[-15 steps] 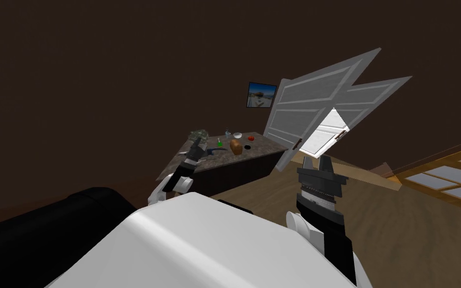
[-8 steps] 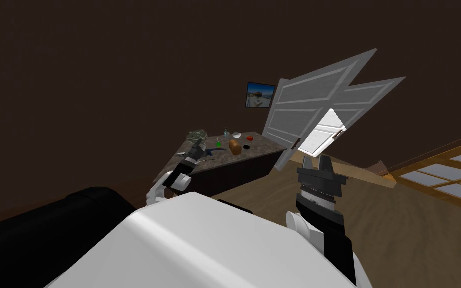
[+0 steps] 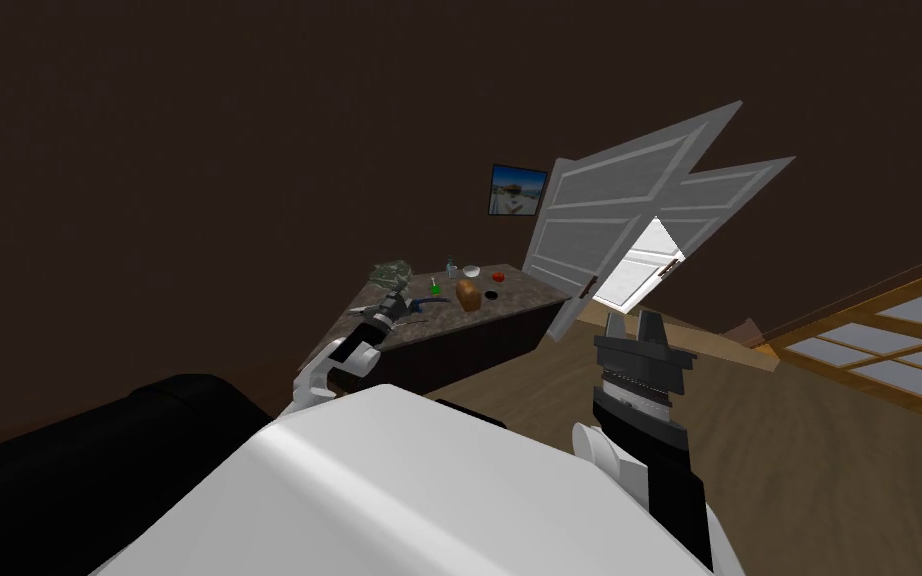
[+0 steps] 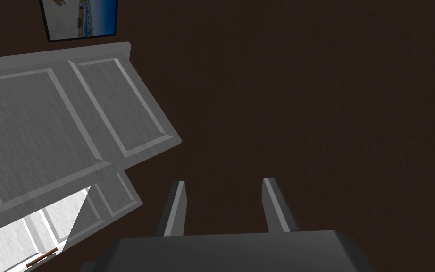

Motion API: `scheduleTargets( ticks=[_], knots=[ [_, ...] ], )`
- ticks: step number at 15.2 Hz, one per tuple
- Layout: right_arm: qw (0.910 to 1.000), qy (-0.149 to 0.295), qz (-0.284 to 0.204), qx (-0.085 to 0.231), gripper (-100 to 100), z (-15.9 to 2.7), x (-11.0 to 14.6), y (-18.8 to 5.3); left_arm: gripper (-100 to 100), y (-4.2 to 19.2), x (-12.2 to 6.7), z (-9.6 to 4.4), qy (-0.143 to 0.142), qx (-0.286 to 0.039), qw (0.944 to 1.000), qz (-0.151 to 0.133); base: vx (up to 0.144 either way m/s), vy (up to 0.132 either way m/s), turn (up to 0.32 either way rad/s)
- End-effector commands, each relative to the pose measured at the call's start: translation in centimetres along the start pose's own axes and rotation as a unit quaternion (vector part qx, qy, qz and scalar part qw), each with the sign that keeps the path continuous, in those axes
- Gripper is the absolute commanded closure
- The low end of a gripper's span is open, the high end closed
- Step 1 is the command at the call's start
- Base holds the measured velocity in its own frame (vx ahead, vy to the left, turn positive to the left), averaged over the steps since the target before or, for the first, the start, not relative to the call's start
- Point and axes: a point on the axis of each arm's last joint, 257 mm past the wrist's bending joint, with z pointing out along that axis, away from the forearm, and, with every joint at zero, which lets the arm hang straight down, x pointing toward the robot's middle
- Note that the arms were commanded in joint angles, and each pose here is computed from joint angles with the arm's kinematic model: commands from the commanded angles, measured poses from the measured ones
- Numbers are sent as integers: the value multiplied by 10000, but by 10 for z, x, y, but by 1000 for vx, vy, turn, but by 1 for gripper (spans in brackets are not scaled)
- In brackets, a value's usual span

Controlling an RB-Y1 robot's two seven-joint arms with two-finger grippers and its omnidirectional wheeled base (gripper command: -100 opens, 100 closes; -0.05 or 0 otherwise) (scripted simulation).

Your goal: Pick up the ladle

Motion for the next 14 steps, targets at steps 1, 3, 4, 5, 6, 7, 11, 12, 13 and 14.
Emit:
scheduleTargets(
  ticks=[1,3,4,5,6,7,11,12,13,14],
  knots=[
    [10000,0,0,0,0,0,0,0,-100,10,-3,0,-48,-227,9997,-25,19,-2,-16],
    [10000,0,0,0,0,0,0,0,-100,21,-12,2,-85,-440,9990,-91,12,-2,-17],
    [10000,0,0,0,0,0,0,0,-100,26,-13,2,-108,-528,9985,-90,19,-2,-43],
    [10000,0,0,0,0,0,0,0,-100,30,-14,1,-130,-608,9980,-90,17,-2,-18],
    [10000,0,0,0,0,0,0,0,-100,38,-22,3,-162,-761,9968,-163,20,-2,-42],
    [10000,0,0,0,0,0,0,0,-100,43,-24,2,-192,-869,9959,-163,22,0,-45],
    [10000,0,0,0,0,0,0,0,-100,62,-35,1,-294,-1239,9916,-241,19,-4,-21],
    [10000,0,0,0,0,0,0,0,-100,66,-36,0,-320,-1329,9903,-240,18,-2,-22],
    [10000,0,0,0,0,0,0,0,-100,66,-36,0,-320,-1329,9903,-240,10,-1,-2],
    [10000,0,0,0,0,0,0,0,-100,76,-45,0,-385,-1527,9870,-327,17,-1,-38]
  ],
)
